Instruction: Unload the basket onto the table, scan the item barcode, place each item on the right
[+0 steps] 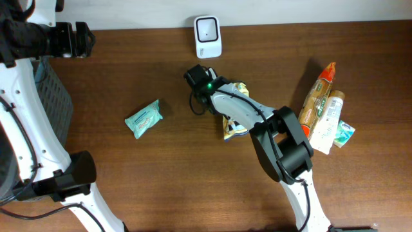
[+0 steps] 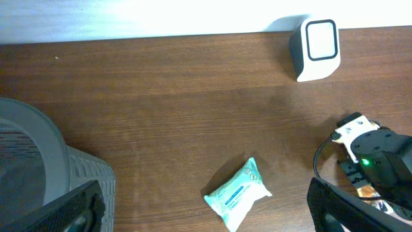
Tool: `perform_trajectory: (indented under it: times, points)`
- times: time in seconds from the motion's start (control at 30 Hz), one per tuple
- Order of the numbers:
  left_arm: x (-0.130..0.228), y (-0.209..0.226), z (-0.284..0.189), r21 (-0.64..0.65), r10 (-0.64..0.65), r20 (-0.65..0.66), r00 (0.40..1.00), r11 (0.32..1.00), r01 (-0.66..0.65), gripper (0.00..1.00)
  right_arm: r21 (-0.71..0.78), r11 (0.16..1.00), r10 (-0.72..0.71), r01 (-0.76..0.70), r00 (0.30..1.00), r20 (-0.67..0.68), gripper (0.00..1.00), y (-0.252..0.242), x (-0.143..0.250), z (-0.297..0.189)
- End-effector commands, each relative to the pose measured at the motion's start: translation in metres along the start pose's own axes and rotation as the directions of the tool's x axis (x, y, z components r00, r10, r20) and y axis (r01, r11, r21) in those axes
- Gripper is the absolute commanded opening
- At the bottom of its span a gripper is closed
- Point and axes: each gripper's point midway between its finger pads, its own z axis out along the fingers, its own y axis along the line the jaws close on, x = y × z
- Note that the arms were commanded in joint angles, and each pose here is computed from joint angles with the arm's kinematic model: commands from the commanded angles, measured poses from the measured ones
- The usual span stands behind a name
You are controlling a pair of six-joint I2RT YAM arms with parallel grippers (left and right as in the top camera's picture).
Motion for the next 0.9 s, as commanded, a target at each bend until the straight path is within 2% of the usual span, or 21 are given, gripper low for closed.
perform_trajectory:
  times: [0.0,0.07,0.13,0.2,0.27,0.33,0.37,0.5,0.6,0.67,0.87]
  points:
    - [-0.002,-0.002,-0.005,0.003,0.009,0.015,1.000,1.000,-0.009,0.99,-0.107,0.994,-0.019,0.020,1.000,0.006,0.04,0.018,-0.007,-0.031]
    - [-0.002,-0.002,-0.005,0.004,0.008,0.015,1.000,1.000,-0.008,0.99,-0.214,0.976,-0.022,0.026,1.000,0.020,0.04,0.023,-0.015,-0.060]
    - [-0.002,-0.002,-0.005,0.004,0.009,0.015,1.000,1.000,-0.009,0.99,-0.446,0.893,-0.047,0.060,0.998,0.040,0.04,0.041,-0.022,-0.108]
    - [-0.002,-0.002,-0.005,0.004,0.008,0.015,1.000,1.000,-0.008,0.99,-0.662,0.742,-0.078,0.102,0.995,0.066,0.04,0.062,-0.021,-0.154]
    - [-0.002,-0.002,-0.005,0.004,0.008,0.015,1.000,1.000,-0.008,0.99,-0.859,0.491,-0.093,0.147,0.989,0.116,0.04,0.082,-0.017,-0.204]
    - [-0.002,-0.002,-0.005,0.004,0.008,0.015,1.000,1.000,-0.008,0.99,-0.945,0.264,-0.075,0.191,0.981,0.178,0.04,0.090,-0.015,-0.233]
    - [-0.002,-0.002,-0.005,0.004,0.008,0.015,1.000,1.000,-0.008,0.99,-0.963,0.184,-0.058,0.199,0.980,0.192,0.04,0.091,-0.015,-0.236]
    - [-0.002,-0.002,-0.005,0.004,0.008,0.014,1.000,1.000,-0.008,0.99,-0.984,-0.009,-0.037,0.178,0.983,0.178,0.04,0.109,-0.005,-0.214]
    - [-0.002,-0.002,-0.005,0.004,0.008,0.015,1.000,1.000,-0.008,0.99,-0.990,0.010,-0.067,0.144,0.987,0.143,0.04,0.126,0.004,-0.183]
    - [-0.002,-0.002,-0.005,0.004,0.008,0.015,1.000,1.000,-0.008,0.99,-0.988,0.066,-0.087,0.139,0.987,0.133,0.04,0.128,0.006,-0.164]
    - [-0.002,-0.002,-0.005,0.004,0.008,0.015,1.000,1.000,-0.008,0.99,-0.932,0.327,-0.139,0.158,0.983,0.118,0.05,0.116,0.004,-0.114]
